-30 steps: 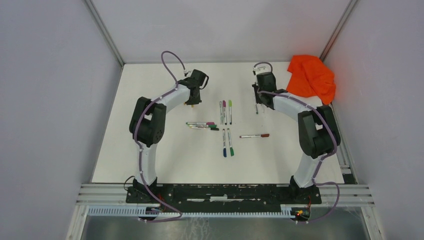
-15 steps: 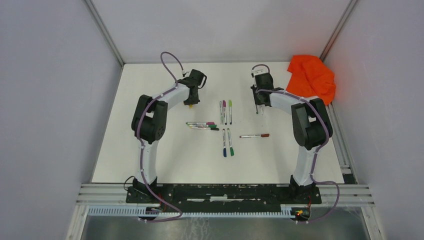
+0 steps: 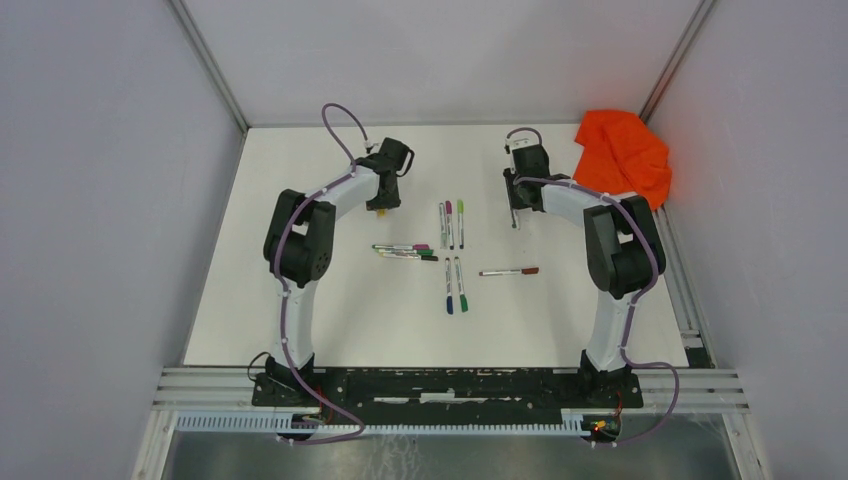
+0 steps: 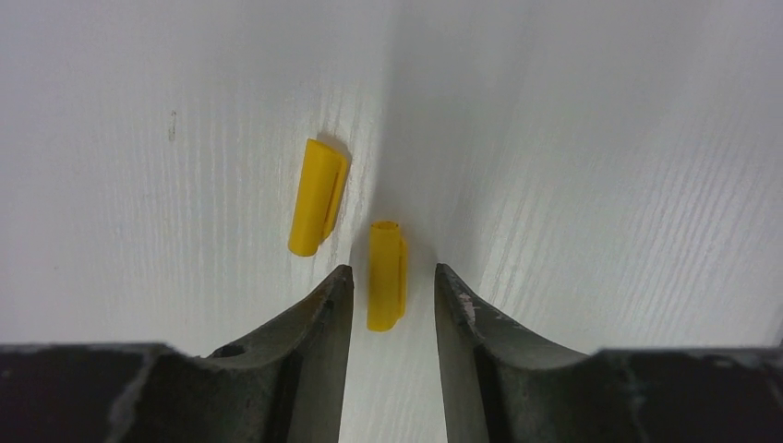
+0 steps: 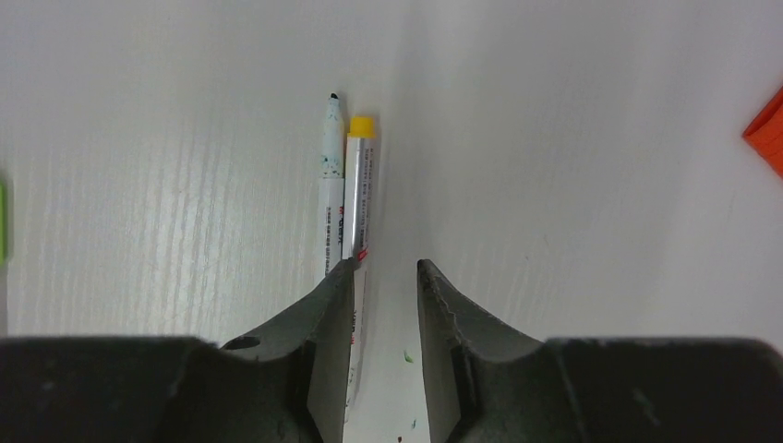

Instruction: Open the pen caps

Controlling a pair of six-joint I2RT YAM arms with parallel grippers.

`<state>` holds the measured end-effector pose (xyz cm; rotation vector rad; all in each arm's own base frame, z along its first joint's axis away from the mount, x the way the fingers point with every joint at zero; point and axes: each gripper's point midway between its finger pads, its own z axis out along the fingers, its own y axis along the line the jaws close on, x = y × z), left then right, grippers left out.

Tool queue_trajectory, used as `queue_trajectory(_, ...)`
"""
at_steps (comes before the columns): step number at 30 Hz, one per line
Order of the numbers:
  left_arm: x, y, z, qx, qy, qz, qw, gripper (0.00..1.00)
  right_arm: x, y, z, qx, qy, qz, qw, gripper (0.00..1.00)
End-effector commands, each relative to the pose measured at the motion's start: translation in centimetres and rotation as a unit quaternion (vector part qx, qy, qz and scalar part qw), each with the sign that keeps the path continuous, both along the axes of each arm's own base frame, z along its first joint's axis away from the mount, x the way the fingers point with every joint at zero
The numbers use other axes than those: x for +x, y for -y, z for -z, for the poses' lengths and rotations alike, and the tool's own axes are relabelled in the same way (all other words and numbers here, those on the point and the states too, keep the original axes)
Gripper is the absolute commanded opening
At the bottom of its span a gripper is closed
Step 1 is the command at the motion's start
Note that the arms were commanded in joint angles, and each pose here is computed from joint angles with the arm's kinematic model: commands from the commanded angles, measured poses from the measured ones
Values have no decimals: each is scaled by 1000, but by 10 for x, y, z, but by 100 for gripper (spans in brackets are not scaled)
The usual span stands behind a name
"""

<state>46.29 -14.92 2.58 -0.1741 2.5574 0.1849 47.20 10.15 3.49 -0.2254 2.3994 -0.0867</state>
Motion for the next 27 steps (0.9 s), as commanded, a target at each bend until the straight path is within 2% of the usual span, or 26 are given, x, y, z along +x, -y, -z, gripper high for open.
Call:
queue_trajectory(1, 14, 8, -34, -27, 35, 4, 999, 46, 17, -1, -39, 15, 53, 9, 998, 36)
queue_trajectory(7, 14, 24, -83, -68, 79, 13, 994, 55, 2, 2, -78, 29, 95, 14, 995, 39)
queue_trajectory(12, -2, 49, -120, -120, 111, 37, 986, 59, -36, -7, -94, 27, 103, -25, 994, 44)
queue_trajectory(15, -20, 69, -140, -157, 129, 55, 978, 60, -67, -20, -92, 10, 102, -67, 992, 46)
queue_trajectory(21, -68, 104, -146, -245, 131, 99, 956, 61, -124, -55, -69, -44, 82, -177, 980, 47)
queue_trajectory(27, -110, 124, -154, -281, 149, 136, 938, 62, -163, -70, -48, -50, 67, -255, 963, 49)
